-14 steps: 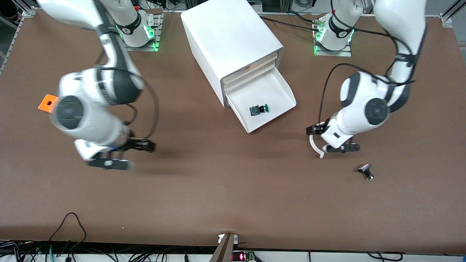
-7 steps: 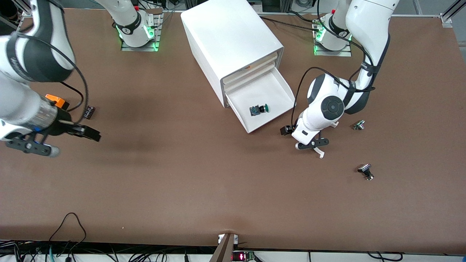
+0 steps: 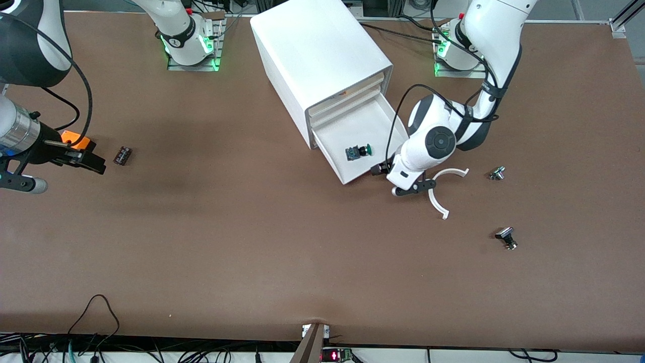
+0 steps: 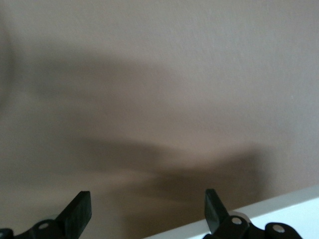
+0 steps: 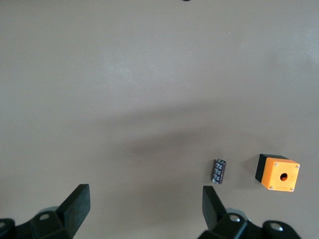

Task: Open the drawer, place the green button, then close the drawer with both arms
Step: 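Push the drawer shut with the left gripper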

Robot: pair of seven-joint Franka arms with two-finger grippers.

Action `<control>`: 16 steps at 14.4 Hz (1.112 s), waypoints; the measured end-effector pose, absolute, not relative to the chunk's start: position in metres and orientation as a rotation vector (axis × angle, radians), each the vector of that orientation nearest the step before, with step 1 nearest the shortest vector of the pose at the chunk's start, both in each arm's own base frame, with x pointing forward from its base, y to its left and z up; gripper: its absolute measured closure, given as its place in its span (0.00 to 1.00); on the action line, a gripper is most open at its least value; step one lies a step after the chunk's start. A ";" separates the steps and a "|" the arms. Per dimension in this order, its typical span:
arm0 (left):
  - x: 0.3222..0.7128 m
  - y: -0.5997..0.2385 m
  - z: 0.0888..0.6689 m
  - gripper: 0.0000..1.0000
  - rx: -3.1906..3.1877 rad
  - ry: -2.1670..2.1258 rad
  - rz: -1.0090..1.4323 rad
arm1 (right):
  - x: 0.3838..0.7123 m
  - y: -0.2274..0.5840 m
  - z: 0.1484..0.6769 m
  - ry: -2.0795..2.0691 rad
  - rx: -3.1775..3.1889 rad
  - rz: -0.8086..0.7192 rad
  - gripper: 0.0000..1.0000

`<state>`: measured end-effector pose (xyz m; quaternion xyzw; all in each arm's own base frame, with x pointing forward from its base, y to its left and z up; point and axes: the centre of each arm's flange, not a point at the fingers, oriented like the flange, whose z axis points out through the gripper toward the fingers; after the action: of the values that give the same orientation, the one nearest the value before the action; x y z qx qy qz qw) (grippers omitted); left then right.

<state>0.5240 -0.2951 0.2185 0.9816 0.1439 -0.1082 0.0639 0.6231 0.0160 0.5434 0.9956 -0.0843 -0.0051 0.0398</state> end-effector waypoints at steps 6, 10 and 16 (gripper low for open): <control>0.478 -0.327 0.219 0.00 2.964 0.506 -0.407 | 0.596 0.007 0.598 -0.102 3.068 0.050 0.00; 0.444 -0.354 0.221 0.00 2.967 0.509 -0.461 | 0.593 -0.007 0.590 -0.113 3.063 -0.014 0.00; 0.402 -0.387 0.220 0.00 2.969 0.501 -0.608 | 0.587 -0.004 0.585 -0.128 3.128 -0.102 0.00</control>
<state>0.4023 -0.3869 0.2199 0.9659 0.1630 -0.1979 0.0350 0.5874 -0.0039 0.5850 0.9986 -0.0408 -0.0324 0.0046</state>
